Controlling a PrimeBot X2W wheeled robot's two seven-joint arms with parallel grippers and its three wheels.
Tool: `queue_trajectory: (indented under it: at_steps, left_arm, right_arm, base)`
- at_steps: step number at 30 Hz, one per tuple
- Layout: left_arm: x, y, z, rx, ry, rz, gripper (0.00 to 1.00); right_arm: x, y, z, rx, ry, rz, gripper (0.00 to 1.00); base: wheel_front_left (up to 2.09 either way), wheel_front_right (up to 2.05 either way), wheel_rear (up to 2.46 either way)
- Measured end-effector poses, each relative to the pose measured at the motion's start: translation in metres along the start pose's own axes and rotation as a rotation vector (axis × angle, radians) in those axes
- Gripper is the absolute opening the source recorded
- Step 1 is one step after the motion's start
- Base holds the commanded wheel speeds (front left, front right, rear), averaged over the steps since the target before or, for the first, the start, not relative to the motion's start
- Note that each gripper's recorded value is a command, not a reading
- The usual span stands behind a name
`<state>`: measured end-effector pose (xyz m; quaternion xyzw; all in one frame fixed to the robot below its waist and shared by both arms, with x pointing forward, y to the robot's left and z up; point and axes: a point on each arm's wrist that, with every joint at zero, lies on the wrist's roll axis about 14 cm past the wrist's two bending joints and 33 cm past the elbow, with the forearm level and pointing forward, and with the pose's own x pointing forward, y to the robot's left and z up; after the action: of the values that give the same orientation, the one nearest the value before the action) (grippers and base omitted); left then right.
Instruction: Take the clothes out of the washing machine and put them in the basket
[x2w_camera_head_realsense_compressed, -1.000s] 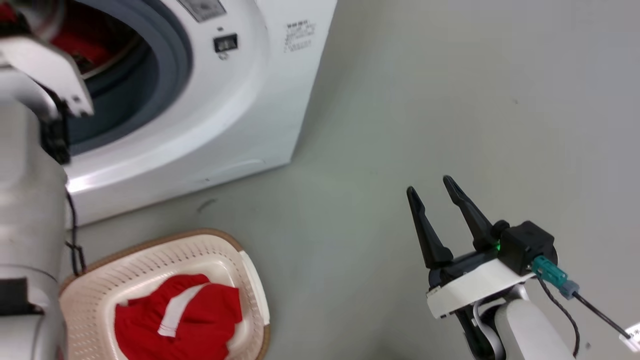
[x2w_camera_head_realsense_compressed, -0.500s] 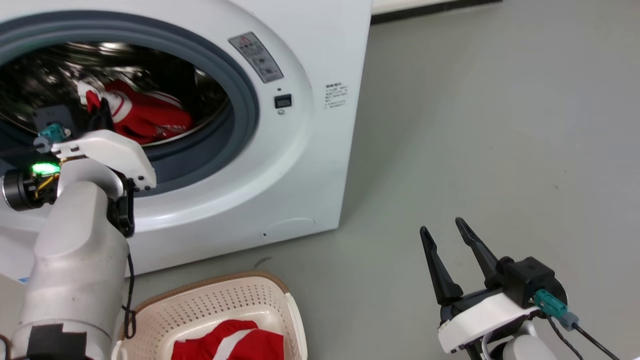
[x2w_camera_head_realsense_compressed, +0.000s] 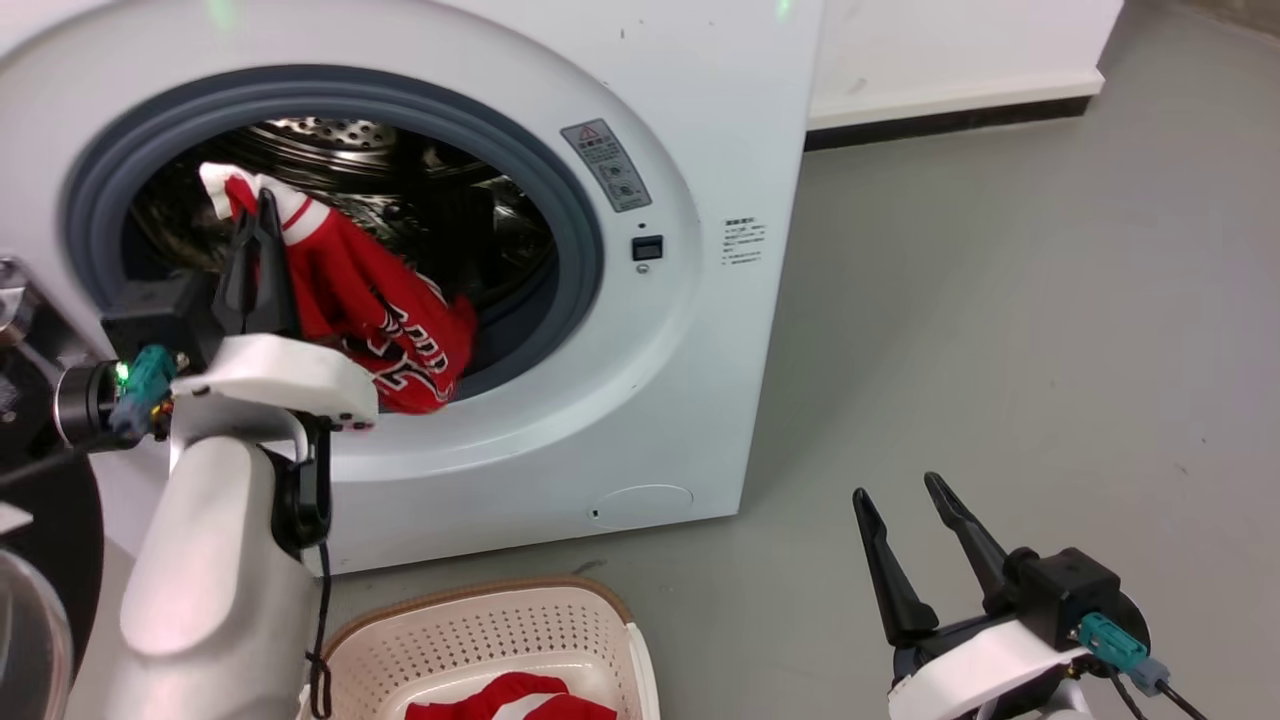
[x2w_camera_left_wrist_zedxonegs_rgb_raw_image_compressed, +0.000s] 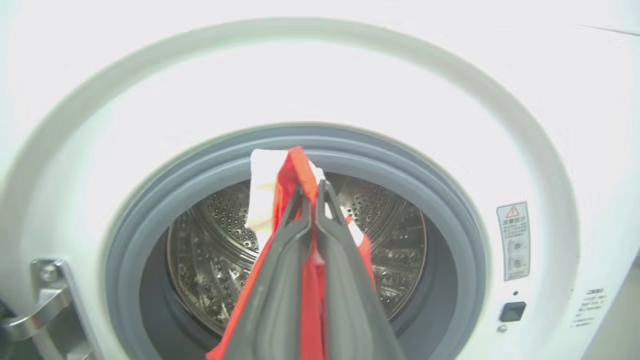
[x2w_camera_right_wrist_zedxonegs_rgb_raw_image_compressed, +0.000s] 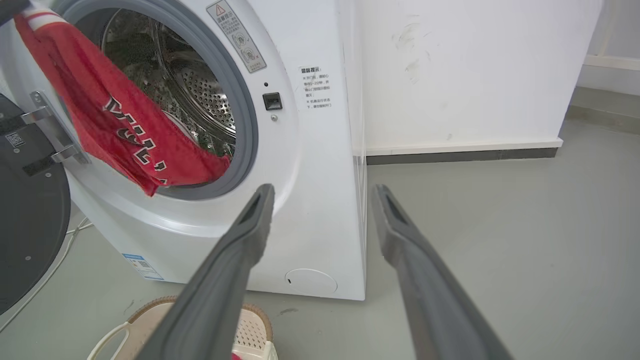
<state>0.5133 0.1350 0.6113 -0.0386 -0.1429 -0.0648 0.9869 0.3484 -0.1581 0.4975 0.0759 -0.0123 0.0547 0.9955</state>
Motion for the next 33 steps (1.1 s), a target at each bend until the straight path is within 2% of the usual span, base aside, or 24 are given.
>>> queue_trajectory:
  at_steps: [6,11,14,18,19,24,29,33]
  left_arm:
    - [-0.025,-0.008,0.055,0.002,-0.153,-0.014,0.0]
    - [-0.055,-0.011,0.067,-0.003,-0.149,-0.009,0.0]
    - [-0.072,-0.013,0.04,-0.023,-0.053,0.002,0.0]
    - [-0.102,-0.016,-0.017,-0.084,0.137,0.028,0.0]
    - [-0.131,-0.023,-0.065,-0.146,0.304,0.052,0.0]
    - [-0.177,-0.029,-0.134,-0.2,0.545,0.066,0.0]
    - [-0.211,-0.024,-0.186,-0.207,0.708,0.11,0.0]
    - [-0.217,-0.02,-0.217,-0.197,0.778,0.118,0.0]
  right_arm:
    - [0.002,0.011,0.0,0.004,0.007,0.035,1.0]
    - [0.006,0.021,-0.001,0.004,0.018,0.068,1.0]
    - [0.009,0.024,-0.004,0.006,0.028,0.078,1.0]
    - [0.013,0.026,-0.009,0.006,0.044,0.086,1.0]
    - [0.016,0.027,-0.013,0.009,0.054,0.091,1.0]
    - [0.026,0.029,-0.019,0.01,0.07,0.102,1.0]
    - [0.037,0.031,-0.027,0.006,0.089,0.114,1.0]
    - [0.047,0.032,-0.038,0.002,0.116,0.123,1.0]
  base:
    - [0.0,0.0,0.0]
    - [0.0,0.0,0.0]
    - [0.0,0.0,0.0]
    - [0.0,0.0,0.0]
    - [0.0,0.0,0.0]
    - [0.0,0.0,0.0]
    - [0.0,0.0,0.0]
    - [0.0,0.0,0.0]
